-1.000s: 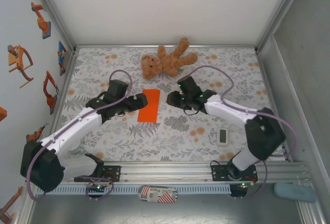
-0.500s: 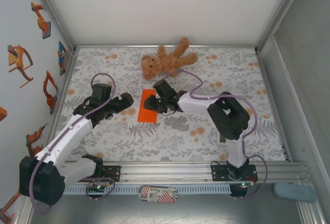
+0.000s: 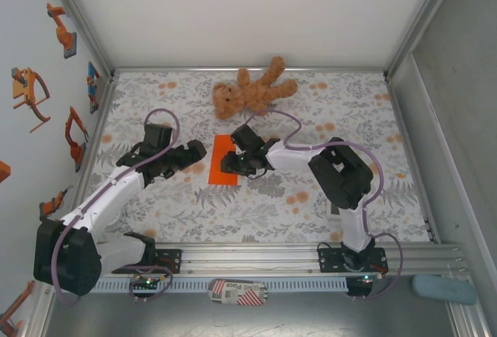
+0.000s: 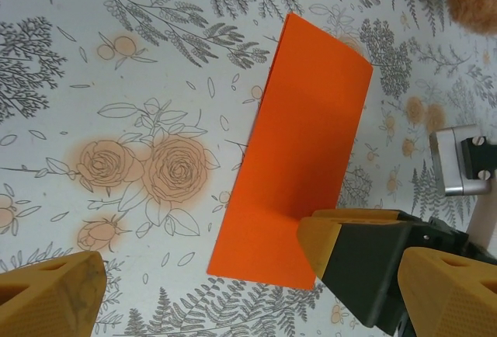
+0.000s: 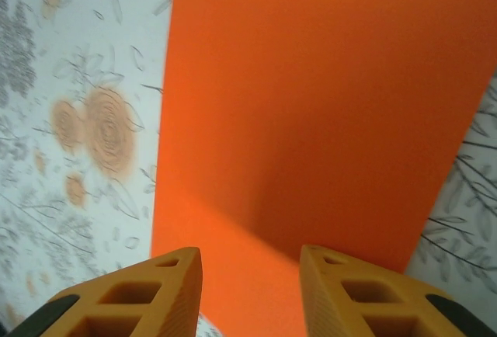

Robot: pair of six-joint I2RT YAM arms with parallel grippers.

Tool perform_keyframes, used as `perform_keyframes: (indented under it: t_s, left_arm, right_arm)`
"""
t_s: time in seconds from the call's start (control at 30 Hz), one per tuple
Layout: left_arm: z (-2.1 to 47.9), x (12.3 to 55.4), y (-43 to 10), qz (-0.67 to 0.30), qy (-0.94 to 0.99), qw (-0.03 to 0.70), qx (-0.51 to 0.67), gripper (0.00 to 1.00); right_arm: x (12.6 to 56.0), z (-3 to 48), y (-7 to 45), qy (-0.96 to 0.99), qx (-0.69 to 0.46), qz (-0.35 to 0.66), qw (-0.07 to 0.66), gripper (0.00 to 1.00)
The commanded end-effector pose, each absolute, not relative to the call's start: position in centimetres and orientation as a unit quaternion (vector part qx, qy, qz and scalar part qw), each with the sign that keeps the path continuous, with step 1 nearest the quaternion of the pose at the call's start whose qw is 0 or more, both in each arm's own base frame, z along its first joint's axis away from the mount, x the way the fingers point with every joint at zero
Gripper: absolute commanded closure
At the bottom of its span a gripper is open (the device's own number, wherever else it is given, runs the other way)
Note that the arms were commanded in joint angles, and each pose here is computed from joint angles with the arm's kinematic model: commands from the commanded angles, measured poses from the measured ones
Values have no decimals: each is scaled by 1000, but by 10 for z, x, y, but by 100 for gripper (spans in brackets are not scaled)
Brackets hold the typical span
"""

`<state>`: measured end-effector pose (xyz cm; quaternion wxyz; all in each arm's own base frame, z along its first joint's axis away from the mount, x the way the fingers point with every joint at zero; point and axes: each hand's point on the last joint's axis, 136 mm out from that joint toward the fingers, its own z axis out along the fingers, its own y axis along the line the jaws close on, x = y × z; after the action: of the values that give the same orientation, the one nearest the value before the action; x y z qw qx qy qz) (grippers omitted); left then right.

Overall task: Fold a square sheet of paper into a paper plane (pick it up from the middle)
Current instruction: Rotate the paper at the center of the table, then third fold the triangle at the center of the table.

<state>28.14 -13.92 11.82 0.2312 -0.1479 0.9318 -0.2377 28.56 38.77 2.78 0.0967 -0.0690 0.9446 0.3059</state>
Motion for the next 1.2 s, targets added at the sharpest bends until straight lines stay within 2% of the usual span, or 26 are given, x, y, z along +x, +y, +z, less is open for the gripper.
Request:
perform_keyframes:
  t_s: [0.0,0.13,0.23,0.43,0.67,0.77,1.0,1.17]
  left_arm:
    - [119,282,-149,-266,928,221,-142,4]
    - [117,284,-155,-281,924,217,-139,4]
    - [116,284,-160,-293,922,213,-138,4]
    - [111,281,-169,-317,917,192,-148,4]
    - [99,270,-188,-345,911,164,-152,3]
    - [93,265,-196,-344,915,152,-149,0]
    - [79,259,-212,-334,922,129,-144,13]
    - [68,260,-222,-339,923,107,-146,30]
  right_arm:
    - [278,21,354,953,-129,248,118,63]
    - [277,28,335,951,-164,224,139,63]
    - [278,50,343,938,-173,256,156,63]
    - [293,96,347,917,-62,329,218,62]
    - [297,71,350,927,-6,330,176,65]
    - [299,60,351,929,5,331,165,66]
    - [301,41,346,937,15,316,146,66]
    - [297,24,341,941,33,313,124,66]
